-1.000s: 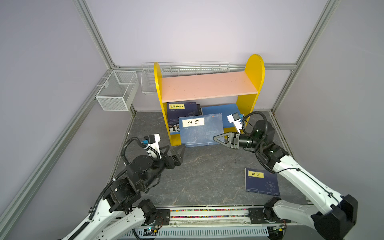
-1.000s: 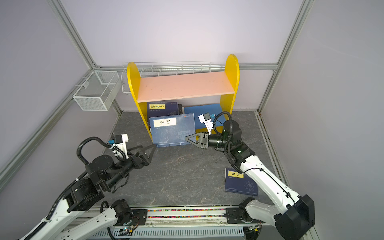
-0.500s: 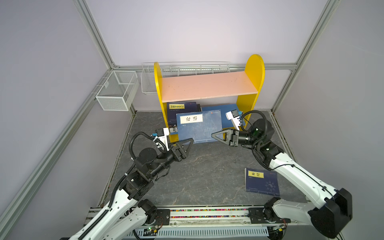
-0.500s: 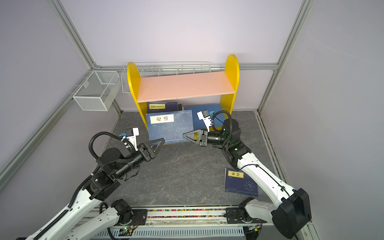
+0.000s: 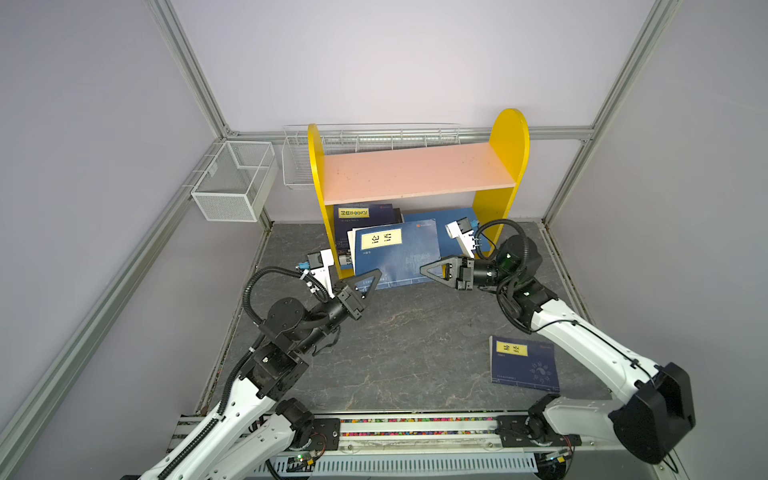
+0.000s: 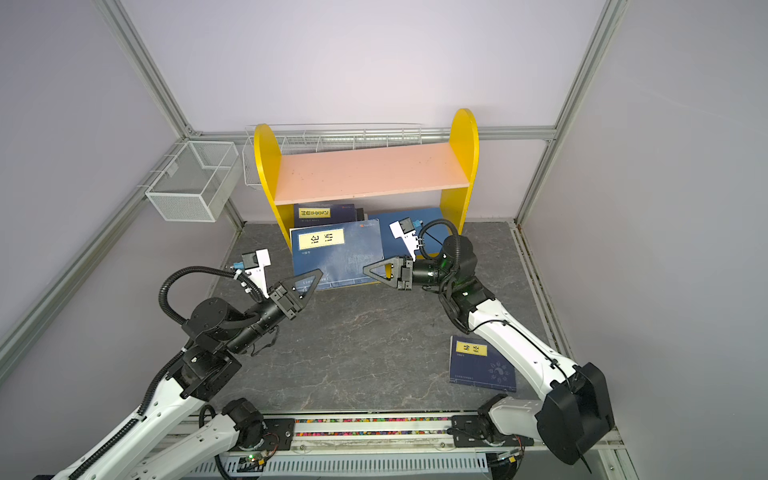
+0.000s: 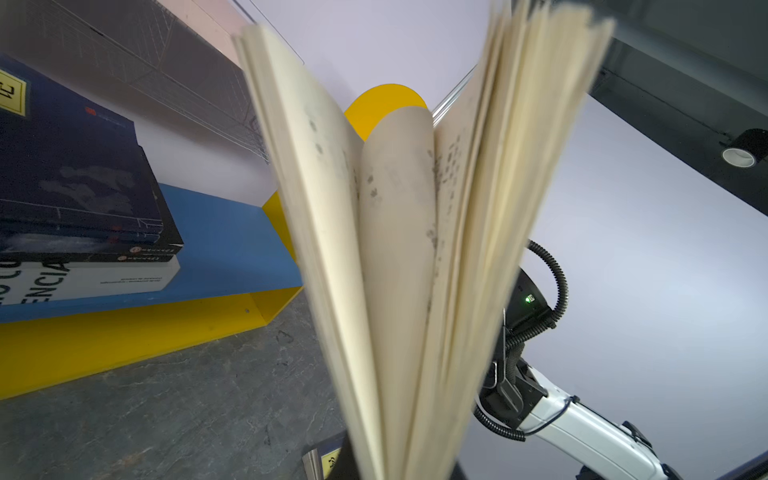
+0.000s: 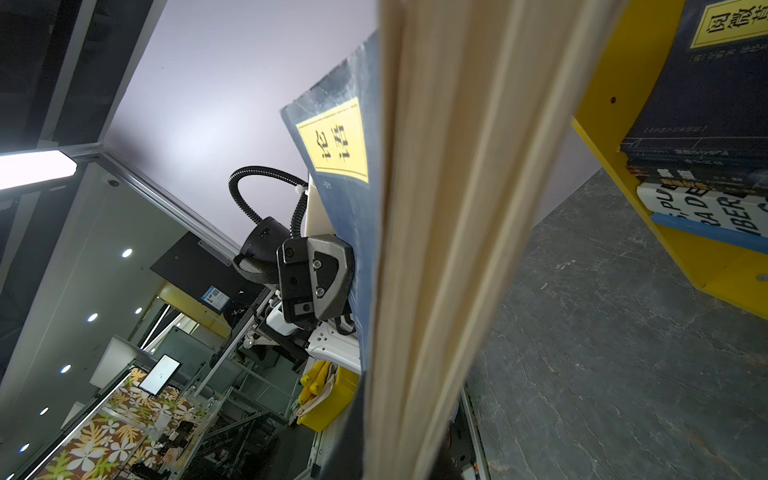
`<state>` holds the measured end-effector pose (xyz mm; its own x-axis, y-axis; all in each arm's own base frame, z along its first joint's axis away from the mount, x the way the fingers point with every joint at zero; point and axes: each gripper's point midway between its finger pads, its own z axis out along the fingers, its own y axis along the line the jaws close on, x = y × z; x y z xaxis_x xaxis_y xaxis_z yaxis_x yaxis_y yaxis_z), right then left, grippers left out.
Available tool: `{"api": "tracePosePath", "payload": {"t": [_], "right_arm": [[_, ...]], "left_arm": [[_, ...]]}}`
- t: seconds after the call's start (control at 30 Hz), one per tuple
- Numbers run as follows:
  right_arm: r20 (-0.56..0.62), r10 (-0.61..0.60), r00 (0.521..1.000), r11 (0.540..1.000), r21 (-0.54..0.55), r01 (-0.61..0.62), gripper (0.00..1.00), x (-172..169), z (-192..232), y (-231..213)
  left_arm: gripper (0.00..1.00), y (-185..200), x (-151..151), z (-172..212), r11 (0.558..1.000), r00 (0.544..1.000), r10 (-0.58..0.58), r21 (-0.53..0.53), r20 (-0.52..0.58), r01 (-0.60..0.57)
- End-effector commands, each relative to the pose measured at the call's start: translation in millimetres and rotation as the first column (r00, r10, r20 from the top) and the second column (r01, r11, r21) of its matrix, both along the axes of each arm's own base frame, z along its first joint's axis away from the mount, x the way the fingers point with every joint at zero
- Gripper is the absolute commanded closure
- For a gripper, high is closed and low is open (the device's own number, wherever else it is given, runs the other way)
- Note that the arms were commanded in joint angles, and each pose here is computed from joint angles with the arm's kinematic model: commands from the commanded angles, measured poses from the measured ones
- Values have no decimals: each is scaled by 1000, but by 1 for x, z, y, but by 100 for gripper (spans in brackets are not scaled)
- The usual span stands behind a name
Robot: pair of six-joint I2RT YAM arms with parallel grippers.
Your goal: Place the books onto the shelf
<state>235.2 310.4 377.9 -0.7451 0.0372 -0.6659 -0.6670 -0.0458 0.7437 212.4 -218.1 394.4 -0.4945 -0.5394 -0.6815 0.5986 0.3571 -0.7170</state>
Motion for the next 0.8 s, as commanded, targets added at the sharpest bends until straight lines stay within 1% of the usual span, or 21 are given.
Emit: {"api": "tracePosePath", "payload": {"t": [0.0,0.13,0.17,0.3,0.4,0.47,0.63,0.77], "right_arm": [[25,-2,1000,999,33,1,77,5,5,-2],[-7,-14,1000,998,57,14,66,12,1,-6],[-20,-14,1000,998,65,15,65,14,0,-6],[-38,5,999,995,102,-1,66,15,3,-7],[-49,16,999,992,122,-10,74,16,5,-6],[-58,20,998,991,130,-12,76,18,5,-5],[-85,30,996,992,127,-19,74,18,-3,-3],[-95,30,995,993,120,-18,70,15,-9,-3]], "left_arm": [[100,2,4,1,1000,999,27,6,25,-27],[100,6,1,8,999,998,37,0,53,-37],[100,7,1,10,999,997,40,0,61,-40],[100,9,-1,15,999,996,45,9,76,-46],[100,8,0,15,999,996,43,21,75,-44],[100,8,0,15,999,996,44,22,76,-46],[100,10,1,21,998,994,62,24,95,-65],[100,12,3,25,996,992,76,33,101,-79]]}}
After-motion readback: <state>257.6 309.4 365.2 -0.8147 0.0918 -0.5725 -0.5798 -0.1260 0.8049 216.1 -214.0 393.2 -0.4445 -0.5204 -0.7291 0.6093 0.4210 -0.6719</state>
